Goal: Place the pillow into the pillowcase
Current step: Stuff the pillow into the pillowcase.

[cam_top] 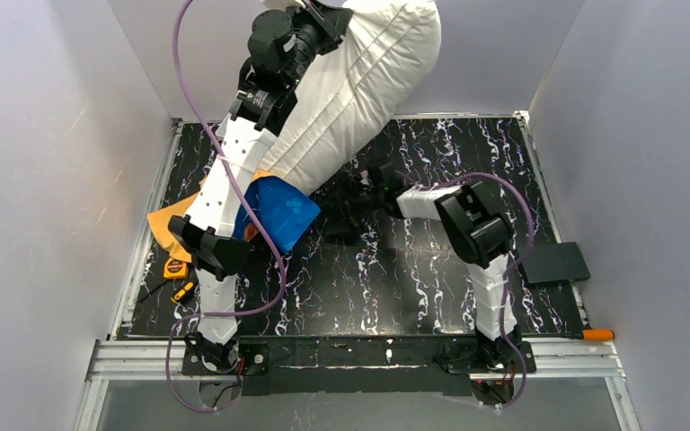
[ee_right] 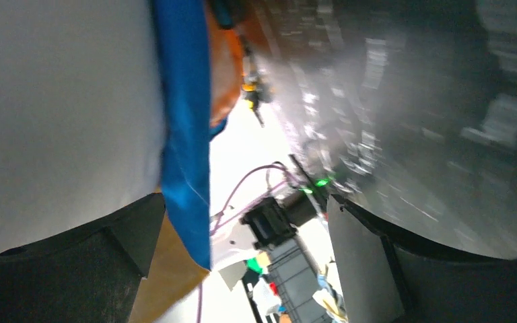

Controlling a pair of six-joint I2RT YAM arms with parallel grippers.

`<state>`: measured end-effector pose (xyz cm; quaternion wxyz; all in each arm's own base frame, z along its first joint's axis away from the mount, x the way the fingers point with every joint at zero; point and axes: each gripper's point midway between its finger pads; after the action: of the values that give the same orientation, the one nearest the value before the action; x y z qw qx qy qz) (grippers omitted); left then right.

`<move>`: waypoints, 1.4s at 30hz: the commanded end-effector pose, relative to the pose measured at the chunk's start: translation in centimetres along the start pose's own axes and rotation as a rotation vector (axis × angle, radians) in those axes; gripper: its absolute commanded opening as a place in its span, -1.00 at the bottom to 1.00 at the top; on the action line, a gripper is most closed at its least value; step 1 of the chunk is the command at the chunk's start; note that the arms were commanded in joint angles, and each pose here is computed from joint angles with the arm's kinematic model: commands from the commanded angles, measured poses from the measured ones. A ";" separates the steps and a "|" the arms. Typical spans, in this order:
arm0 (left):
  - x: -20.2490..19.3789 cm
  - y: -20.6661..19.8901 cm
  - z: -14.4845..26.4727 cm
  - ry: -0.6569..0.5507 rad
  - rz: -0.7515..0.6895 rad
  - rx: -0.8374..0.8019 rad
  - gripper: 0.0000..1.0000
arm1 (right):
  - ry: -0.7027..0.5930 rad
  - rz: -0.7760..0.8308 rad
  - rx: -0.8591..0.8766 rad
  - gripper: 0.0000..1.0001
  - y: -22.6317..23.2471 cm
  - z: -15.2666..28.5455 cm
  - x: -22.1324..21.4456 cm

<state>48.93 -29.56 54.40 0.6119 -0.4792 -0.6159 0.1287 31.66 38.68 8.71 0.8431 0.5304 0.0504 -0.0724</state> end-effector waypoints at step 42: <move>23.0 -10.8 13.3 -0.585 -0.036 -0.238 -1.00 | -0.125 -0.287 0.525 -0.45 11.3 -14.6 0.0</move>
<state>49.71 -17.64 58.42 0.5630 -0.4077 -0.6897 0.2025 32.21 56.50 13.62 0.6727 0.7144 0.0404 -0.1885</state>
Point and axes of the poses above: each gripper's point midway between its finger pads, its own z axis back along the fingers, its own y axis along the line the jaws close on, x = y × z, and after that the axes turned 10 degrees about z, right-handed
